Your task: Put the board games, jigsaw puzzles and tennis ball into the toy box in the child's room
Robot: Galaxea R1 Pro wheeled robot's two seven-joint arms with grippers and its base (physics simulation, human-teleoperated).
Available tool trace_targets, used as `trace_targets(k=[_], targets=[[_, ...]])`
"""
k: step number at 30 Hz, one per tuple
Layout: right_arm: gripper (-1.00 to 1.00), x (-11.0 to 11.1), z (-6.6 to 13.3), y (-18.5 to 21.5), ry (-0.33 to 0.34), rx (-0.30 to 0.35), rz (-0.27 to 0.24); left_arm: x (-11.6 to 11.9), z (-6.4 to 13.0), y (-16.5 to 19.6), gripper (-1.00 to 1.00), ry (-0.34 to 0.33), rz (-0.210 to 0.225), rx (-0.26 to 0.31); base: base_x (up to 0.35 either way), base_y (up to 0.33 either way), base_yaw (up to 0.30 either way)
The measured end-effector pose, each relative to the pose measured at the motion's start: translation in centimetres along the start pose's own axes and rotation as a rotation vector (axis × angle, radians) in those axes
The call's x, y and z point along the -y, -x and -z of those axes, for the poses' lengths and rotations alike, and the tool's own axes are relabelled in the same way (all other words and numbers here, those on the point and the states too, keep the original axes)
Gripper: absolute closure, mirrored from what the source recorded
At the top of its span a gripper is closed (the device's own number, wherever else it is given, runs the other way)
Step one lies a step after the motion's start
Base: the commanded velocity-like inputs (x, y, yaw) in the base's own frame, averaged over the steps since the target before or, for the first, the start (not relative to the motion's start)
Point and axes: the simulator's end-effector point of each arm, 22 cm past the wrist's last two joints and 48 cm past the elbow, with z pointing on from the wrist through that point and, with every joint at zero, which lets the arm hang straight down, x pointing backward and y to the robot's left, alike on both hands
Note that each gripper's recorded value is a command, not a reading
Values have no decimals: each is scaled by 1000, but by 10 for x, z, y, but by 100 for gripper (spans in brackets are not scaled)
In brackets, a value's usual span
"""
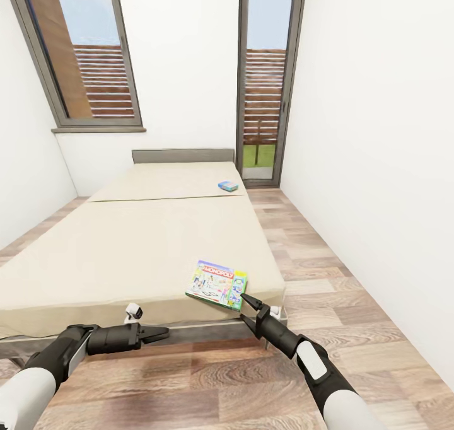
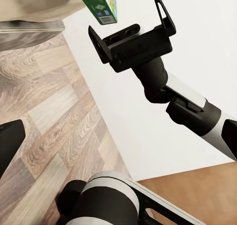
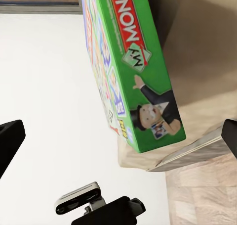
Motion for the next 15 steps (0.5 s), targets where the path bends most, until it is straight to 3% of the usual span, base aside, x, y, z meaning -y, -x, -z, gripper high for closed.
trace_targets(k=[15], targets=[[-100, 0, 0, 0, 1, 0, -1, 0, 0, 0, -100, 0, 0, 0, 0, 35, 0]])
